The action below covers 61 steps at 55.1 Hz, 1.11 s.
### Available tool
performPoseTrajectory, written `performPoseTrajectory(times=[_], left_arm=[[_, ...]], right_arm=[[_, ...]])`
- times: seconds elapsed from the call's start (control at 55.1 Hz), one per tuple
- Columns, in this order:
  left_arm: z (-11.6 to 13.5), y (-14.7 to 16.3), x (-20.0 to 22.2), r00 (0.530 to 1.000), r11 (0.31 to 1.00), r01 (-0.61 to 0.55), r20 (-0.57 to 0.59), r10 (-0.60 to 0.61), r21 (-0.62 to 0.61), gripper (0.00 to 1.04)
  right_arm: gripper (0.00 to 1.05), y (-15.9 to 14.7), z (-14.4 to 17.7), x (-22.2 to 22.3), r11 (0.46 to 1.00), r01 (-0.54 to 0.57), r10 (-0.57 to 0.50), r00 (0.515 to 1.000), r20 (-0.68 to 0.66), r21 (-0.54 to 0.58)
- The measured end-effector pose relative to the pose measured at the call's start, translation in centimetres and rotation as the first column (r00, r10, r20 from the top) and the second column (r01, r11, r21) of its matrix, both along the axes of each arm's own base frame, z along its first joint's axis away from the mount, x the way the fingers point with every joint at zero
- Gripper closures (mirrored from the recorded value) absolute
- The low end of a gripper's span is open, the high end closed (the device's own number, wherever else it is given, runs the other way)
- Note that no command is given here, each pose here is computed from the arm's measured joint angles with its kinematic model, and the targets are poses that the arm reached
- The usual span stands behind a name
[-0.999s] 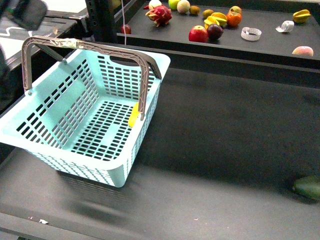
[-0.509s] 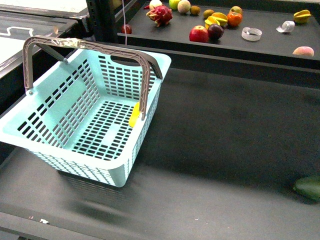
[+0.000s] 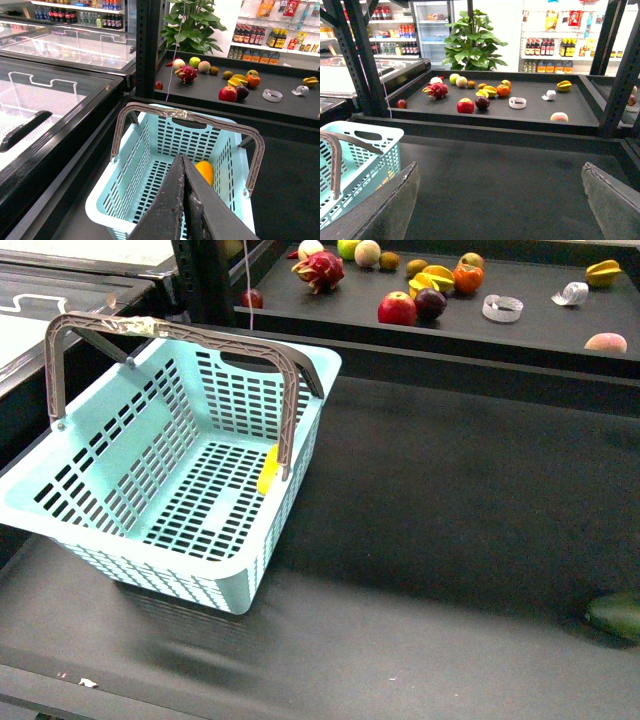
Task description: Pick mango with right arm and hold basket with left
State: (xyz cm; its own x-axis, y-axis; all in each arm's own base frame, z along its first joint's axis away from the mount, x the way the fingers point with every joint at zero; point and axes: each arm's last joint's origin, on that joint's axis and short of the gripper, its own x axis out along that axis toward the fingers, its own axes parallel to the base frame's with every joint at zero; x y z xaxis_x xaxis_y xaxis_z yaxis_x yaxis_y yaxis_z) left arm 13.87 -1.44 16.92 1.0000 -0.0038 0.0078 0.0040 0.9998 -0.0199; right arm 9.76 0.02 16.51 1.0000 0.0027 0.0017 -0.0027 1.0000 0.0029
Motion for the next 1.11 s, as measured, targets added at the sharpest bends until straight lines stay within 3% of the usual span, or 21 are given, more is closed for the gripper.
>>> performPoseTrajectory(times=[0.218, 1.108], left_arm=[[0.4, 1.4, -1.0, 1.0, 1.0, -0.007, 0.013, 0.007, 0.008, 1.03], [0.2, 1.4, -4.2, 1.0, 1.0, -0.002, 0.012, 0.002, 0.012, 1.03]], right_arm=[[0.08, 0.0, 0.0, 0.0, 1.0, 0.002, -0.002, 1.0, 0.0, 0.0], [0.08, 0.0, 0.0, 0.0, 1.0, 0.001, -0.001, 1.0, 0.0, 0.0]])
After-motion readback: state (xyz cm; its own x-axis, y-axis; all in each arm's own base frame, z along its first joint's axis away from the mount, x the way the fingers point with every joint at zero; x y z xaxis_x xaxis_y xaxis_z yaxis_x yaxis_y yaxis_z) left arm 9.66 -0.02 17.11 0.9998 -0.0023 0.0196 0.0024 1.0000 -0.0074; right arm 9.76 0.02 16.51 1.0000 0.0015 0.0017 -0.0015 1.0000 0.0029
